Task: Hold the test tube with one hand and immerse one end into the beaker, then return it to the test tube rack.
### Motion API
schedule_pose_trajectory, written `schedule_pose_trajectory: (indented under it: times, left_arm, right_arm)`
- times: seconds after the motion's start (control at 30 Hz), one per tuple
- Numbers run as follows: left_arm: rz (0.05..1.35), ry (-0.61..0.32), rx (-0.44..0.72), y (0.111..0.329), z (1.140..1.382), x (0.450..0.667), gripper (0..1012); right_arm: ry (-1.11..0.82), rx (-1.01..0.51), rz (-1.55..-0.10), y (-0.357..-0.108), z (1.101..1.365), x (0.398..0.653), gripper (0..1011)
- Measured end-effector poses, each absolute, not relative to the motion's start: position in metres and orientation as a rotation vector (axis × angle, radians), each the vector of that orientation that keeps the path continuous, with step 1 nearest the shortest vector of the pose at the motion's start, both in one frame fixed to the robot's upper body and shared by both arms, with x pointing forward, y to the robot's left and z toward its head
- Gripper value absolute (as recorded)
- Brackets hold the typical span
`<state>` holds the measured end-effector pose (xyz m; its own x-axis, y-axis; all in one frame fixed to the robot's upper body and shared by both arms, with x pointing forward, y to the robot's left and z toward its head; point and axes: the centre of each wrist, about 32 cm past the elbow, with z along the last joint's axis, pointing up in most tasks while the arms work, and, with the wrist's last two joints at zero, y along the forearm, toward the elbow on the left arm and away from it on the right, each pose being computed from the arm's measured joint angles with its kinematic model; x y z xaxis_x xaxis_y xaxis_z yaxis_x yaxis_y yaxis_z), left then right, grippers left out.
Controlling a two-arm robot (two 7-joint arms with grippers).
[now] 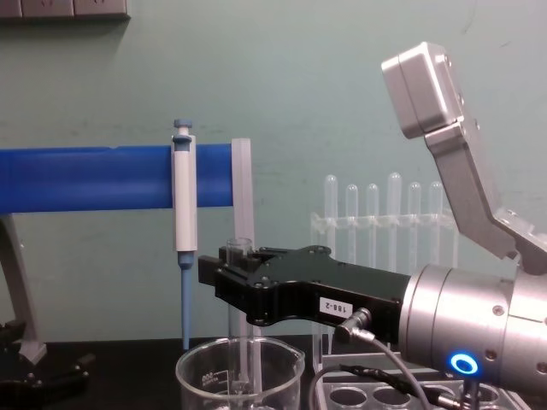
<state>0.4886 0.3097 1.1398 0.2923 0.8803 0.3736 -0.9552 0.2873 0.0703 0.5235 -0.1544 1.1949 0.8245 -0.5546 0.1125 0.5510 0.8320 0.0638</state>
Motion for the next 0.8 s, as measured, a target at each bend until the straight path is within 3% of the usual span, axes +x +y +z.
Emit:
schedule_pose_trajectory:
  times: [0.8]
  left_arm:
    - [1.248,-0.285,0.304,0.3097,1.1398,0.4886,1000]
  right_arm:
    - [-0.128,0.029,-0.588,-0.1544,1.1948,0.5235,224]
